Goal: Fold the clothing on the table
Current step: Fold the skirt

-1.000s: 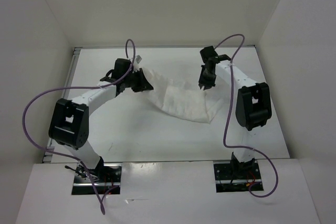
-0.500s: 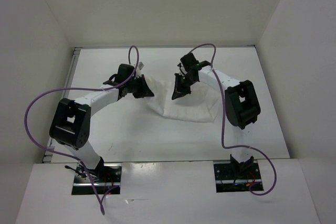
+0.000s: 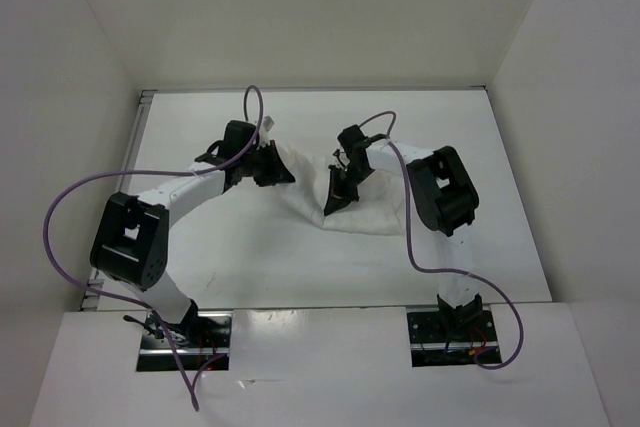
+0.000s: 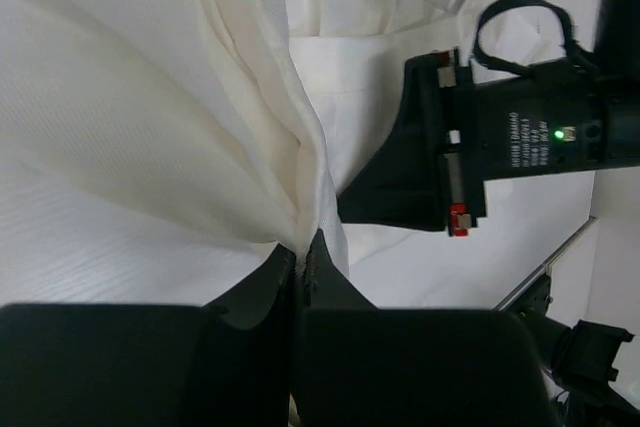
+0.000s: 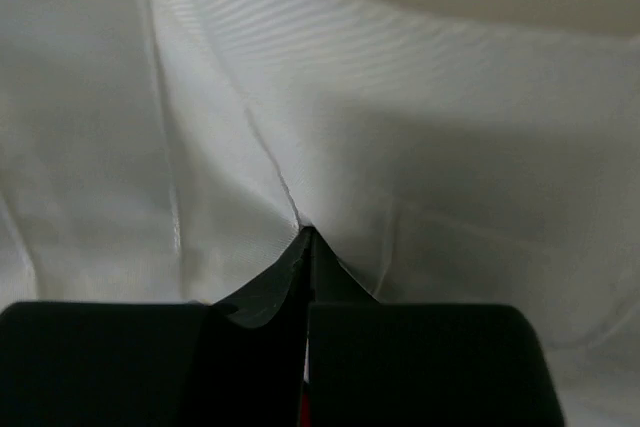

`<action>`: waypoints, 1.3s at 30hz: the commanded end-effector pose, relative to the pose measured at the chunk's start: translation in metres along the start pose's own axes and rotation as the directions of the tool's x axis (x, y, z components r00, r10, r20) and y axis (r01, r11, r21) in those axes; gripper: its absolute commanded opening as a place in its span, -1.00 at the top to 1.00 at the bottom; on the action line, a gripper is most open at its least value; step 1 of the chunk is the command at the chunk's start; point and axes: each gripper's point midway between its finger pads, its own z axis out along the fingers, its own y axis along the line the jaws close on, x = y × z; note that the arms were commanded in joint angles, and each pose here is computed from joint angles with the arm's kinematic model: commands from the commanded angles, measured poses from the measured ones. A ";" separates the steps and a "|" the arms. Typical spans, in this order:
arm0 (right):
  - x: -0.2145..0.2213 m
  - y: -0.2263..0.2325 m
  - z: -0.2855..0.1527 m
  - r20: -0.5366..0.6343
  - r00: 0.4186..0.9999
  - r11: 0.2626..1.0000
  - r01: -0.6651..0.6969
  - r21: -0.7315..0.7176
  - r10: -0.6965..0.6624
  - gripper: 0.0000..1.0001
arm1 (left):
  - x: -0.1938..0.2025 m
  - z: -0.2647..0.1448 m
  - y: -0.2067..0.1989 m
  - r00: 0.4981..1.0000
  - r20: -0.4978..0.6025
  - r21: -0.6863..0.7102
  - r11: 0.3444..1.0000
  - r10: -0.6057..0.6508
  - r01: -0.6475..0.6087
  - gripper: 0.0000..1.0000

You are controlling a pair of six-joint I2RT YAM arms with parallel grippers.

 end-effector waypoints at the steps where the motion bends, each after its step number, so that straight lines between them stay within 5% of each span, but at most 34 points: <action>1: 0.007 0.004 0.014 -0.041 0.999 1.000 -0.016 -0.026 0.015 1.00 | -0.017 -0.020 -0.056 0.997 0.063 0.120 0.992 0.042 -0.050 1.00; 8: 0.007 0.011 0.027 -0.073 0.997 0.999 -0.027 -0.042 0.024 1.00 | 0.012 -0.021 -0.135 0.996 0.032 0.292 0.952 0.086 -0.092 1.00; 14: 0.003 0.024 0.015 -0.077 0.997 0.993 -0.025 -0.116 0.016 1.00 | 0.030 0.005 -0.137 0.994 -0.033 0.285 0.954 0.101 -0.087 1.00; 16: -0.003 0.025 -0.004 -0.025 1.000 0.991 -0.016 -0.130 0.013 0.77 | 0.030 0.010 -0.127 0.993 -0.028 0.247 0.964 0.112 -0.102 1.00; 17: -0.007 0.026 -0.030 0.026 0.999 0.988 -0.015 -0.152 0.019 0.32 | 0.026 0.011 -0.118 0.994 -0.016 0.212 0.972 0.107 -0.101 1.00; 21: -0.015 0.005 -0.093 0.152 0.985 0.986 -0.063 -0.157 0.087 0.02 | 0.020 0.008 -0.111 0.995 -0.005 0.190 0.977 0.103 -0.100 1.00; 30: 0.004 -0.117 -0.149 0.348 0.892 0.933 -0.345 0.108 0.289 0.00 | 0.013 0.011 -0.117 0.994 0.004 0.205 0.973 0.108 -0.106 1.00; 39: 0.026 -0.170 -0.119 0.330 0.865 0.863 -0.458 0.212 0.378 0.05 | 0.016 0.028 -0.134 0.991 -0.031 0.239 0.964 0.129 -0.118 1.00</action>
